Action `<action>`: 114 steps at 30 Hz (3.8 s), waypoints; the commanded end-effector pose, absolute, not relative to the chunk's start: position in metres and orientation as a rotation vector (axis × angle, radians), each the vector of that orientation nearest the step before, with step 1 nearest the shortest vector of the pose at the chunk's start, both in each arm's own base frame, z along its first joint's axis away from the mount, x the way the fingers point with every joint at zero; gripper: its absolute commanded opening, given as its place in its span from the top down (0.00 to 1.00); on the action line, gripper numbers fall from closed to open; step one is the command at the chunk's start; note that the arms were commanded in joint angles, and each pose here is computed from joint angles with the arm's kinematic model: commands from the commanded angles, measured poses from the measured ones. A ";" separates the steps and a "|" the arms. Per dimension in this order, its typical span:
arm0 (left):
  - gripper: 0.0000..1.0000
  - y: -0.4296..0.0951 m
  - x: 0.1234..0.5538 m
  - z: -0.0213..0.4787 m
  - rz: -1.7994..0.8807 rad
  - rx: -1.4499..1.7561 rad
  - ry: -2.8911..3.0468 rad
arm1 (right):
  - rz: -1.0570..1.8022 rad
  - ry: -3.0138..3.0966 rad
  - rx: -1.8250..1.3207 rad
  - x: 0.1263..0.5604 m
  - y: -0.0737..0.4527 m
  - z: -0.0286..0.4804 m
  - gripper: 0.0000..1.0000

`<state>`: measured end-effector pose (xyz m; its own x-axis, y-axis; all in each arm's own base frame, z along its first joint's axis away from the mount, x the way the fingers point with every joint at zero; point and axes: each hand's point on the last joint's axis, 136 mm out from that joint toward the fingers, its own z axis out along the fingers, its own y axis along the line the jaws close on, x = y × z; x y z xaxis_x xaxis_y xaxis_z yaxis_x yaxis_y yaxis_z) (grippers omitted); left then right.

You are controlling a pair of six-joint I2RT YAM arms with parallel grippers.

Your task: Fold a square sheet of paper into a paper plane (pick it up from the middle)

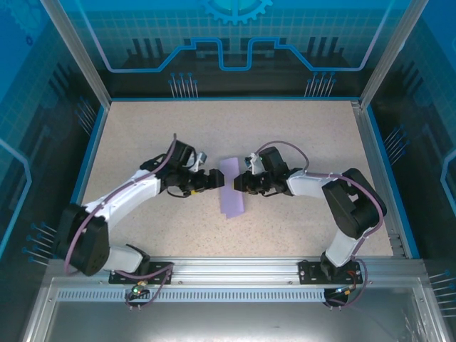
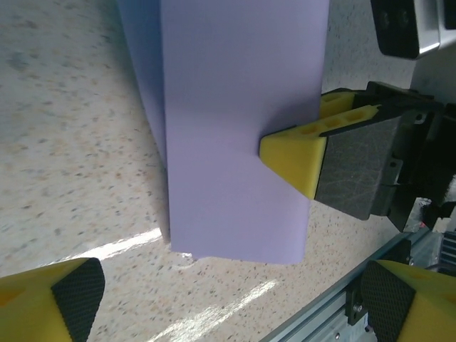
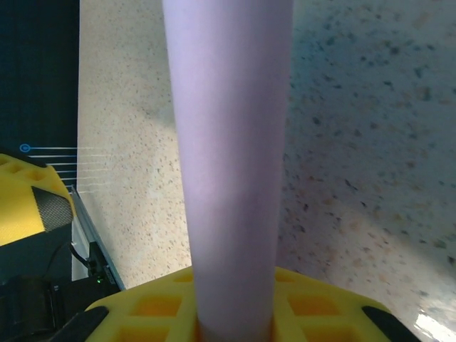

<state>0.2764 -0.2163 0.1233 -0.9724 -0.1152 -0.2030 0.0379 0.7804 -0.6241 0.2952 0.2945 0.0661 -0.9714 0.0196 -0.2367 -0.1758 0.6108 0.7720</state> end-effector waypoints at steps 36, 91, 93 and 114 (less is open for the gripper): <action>0.77 -0.270 0.267 0.019 -0.789 -0.048 2.862 | 1.193 2.698 -0.197 0.286 0.266 0.022 0.71; 0.73 -0.270 0.264 0.066 -0.791 0.100 2.825 | 0.537 2.751 -0.552 0.333 0.254 0.019 0.60; 0.72 -0.261 0.269 0.071 -0.769 0.069 2.815 | 0.528 2.748 -0.565 0.333 0.255 0.018 0.60; 0.67 -0.207 0.287 0.072 -0.707 -0.153 2.784 | 0.454 2.744 -0.651 0.330 0.261 0.014 0.58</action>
